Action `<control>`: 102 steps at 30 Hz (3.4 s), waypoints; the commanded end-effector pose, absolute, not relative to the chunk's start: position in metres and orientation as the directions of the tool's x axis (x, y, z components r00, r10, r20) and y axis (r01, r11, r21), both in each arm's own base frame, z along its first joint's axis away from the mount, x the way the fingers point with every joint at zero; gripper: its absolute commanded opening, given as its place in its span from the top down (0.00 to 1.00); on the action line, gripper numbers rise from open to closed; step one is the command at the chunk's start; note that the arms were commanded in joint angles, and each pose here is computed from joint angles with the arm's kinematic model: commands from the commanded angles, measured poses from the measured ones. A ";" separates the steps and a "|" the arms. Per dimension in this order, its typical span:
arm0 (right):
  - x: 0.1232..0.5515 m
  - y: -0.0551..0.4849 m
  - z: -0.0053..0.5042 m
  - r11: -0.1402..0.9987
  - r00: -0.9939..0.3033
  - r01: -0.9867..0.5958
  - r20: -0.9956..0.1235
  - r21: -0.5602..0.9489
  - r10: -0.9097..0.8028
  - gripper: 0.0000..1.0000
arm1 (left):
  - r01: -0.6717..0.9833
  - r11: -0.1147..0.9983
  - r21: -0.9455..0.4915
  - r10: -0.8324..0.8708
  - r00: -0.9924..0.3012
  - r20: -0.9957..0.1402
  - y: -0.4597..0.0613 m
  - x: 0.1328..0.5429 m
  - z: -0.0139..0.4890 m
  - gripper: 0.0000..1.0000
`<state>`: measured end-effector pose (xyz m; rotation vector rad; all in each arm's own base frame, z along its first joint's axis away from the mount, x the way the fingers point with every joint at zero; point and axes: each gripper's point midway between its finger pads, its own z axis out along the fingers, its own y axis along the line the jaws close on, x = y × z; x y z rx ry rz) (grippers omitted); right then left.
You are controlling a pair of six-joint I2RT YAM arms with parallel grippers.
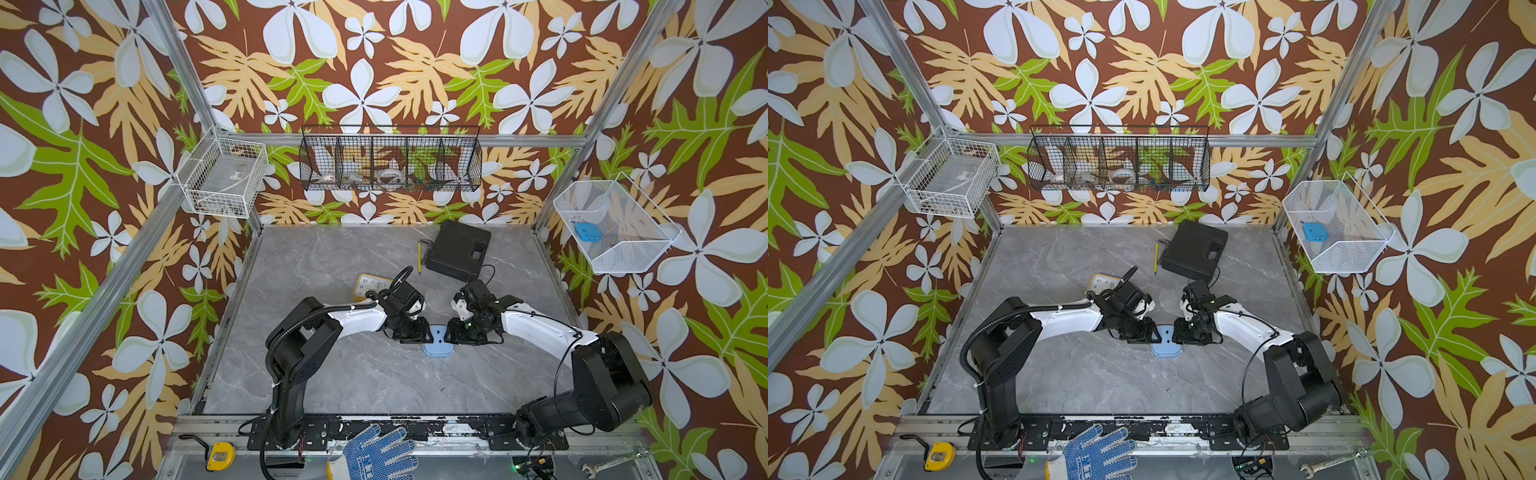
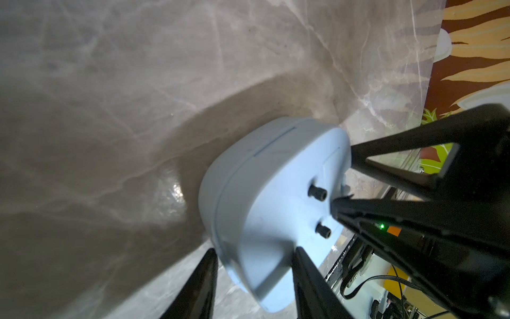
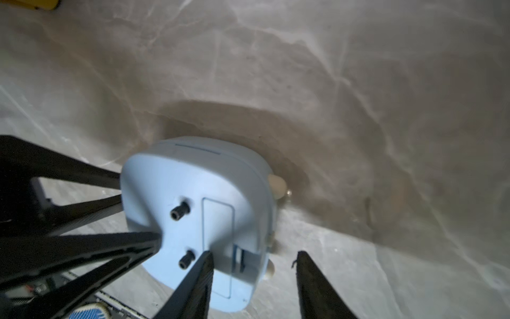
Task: Insert the battery into the alarm
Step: Install the cover on the alarm, then adjust the alarm at the center of the board.
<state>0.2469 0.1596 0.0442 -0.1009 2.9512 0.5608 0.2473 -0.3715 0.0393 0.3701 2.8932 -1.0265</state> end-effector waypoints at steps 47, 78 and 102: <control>0.266 0.148 0.048 0.919 -0.976 -0.117 -0.215 0.375 -0.037 0.64 | 0.216 0.814 -0.540 0.137 -0.973 -0.184 -0.355 0.270 0.055 0.54; 0.260 0.198 0.074 0.971 -0.926 -0.171 -0.364 0.167 -0.101 0.01 | 0.275 0.724 -0.632 -0.154 -0.829 -0.538 -0.304 0.302 0.170 0.53; 0.254 0.212 0.039 0.977 -0.952 -0.204 -0.247 0.069 -0.181 0.01 | 0.150 0.649 -0.745 -0.285 -0.861 -0.422 -0.299 0.300 0.151 0.46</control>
